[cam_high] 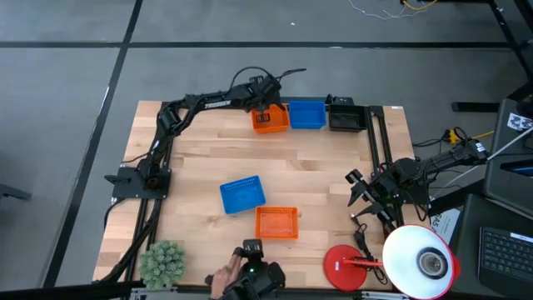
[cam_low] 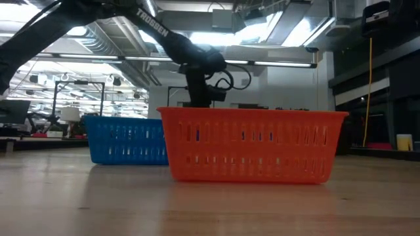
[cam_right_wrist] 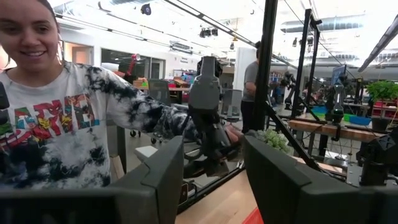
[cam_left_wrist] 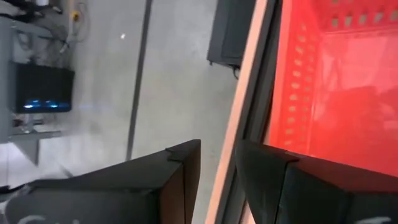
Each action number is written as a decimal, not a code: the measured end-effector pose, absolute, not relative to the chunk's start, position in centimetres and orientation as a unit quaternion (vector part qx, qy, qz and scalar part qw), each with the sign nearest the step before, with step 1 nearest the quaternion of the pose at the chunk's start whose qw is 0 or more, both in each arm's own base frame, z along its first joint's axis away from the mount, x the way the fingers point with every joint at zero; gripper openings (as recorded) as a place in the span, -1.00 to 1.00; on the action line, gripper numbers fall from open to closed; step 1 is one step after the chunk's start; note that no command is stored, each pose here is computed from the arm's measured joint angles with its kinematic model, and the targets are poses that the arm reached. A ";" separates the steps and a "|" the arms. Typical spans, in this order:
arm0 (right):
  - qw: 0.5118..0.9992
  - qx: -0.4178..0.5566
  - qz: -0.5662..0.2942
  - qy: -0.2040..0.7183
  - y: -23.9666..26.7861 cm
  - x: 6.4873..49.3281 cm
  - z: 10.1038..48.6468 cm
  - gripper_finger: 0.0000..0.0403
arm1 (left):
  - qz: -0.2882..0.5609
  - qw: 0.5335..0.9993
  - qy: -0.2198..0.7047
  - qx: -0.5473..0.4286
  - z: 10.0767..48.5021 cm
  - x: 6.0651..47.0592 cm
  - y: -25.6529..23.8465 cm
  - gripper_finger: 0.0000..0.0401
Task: Stack baskets by color
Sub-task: Stack the middle orange bin on top of the top orange bin, then stack the bottom blue bin on top of the top blue bin
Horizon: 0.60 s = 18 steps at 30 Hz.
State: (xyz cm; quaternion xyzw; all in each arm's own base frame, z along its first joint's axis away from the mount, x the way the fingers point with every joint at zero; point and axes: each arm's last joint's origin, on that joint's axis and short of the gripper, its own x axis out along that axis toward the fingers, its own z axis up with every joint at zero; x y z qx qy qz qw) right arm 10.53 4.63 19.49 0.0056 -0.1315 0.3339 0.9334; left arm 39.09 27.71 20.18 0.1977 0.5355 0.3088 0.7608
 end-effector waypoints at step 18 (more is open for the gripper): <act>0.935 0.006 0.335 -0.119 4.6 10.6 19.3 -0.17 | 0.084 0.846 0.527 0.016 30.6 41.1 10.5 -0.53</act>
